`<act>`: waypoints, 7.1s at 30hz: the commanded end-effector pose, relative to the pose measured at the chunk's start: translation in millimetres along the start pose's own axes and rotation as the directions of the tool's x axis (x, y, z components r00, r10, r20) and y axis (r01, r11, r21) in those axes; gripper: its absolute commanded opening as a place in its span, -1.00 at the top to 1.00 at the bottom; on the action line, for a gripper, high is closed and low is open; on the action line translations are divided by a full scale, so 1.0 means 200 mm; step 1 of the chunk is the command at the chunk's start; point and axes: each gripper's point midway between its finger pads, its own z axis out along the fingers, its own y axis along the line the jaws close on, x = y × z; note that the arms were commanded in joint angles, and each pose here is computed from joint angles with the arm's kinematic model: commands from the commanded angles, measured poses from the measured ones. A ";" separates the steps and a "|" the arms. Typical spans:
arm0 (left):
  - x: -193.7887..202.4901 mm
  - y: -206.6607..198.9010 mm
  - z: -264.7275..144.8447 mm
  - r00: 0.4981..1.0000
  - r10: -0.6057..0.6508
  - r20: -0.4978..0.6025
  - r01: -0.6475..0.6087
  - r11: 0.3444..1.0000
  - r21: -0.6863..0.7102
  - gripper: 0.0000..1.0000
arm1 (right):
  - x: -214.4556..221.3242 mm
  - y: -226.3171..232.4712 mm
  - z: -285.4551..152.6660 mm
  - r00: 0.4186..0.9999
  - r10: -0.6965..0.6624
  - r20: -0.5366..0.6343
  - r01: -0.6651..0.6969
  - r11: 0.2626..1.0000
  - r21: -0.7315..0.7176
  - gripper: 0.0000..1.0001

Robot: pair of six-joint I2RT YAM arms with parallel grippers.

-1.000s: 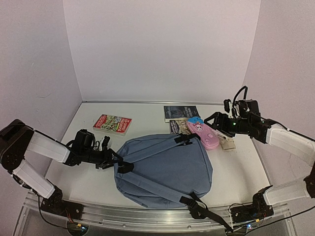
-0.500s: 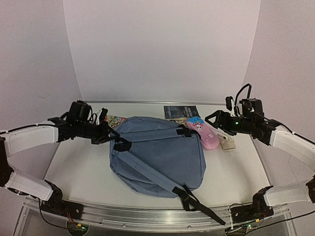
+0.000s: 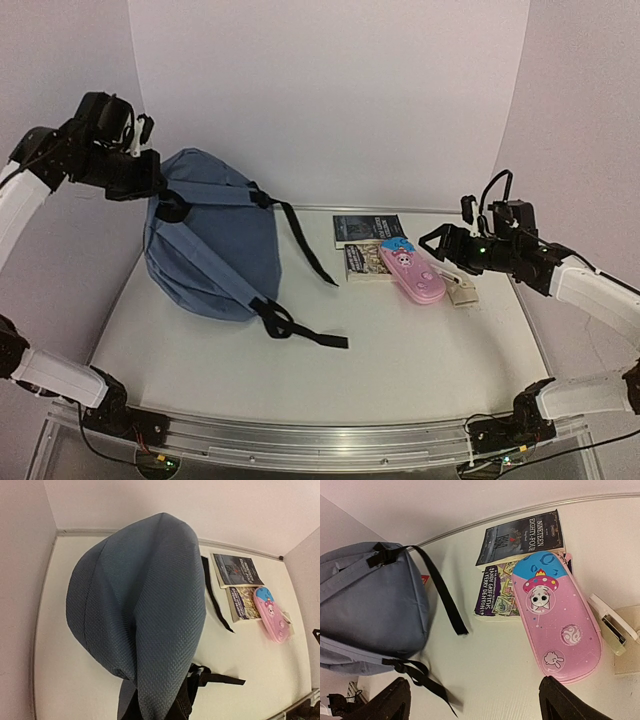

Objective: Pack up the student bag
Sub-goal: Adjust the book at the center of the board, then adjust the student bag at the center of the board, then unzip the student bag at the center of the board.

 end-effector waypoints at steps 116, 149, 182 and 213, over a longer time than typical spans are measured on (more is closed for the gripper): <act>1.04 -0.02 0.84 0.830 -0.375 -0.413 0.439 0.896 0.069 -0.99 | 0.83 -0.03 0.41 0.829 -0.181 -0.529 0.303 0.940 0.153 0.07; 1.46 -0.08 1.01 0.816 -0.297 -0.496 0.389 0.917 0.091 0.99 | 0.94 1.24 0.47 0.919 -0.185 -0.349 0.052 0.933 -0.357 -0.23; 1.52 -0.06 0.95 0.823 -0.304 -0.480 0.376 0.925 0.058 1.00 | 1.54 1.15 0.79 0.802 -0.212 -0.558 0.049 0.955 -0.292 0.43; 1.50 0.06 0.97 0.807 -0.411 -0.423 0.411 0.906 -0.097 1.00 | 1.47 1.33 0.56 0.808 -0.318 -0.496 0.035 0.867 -0.498 1.00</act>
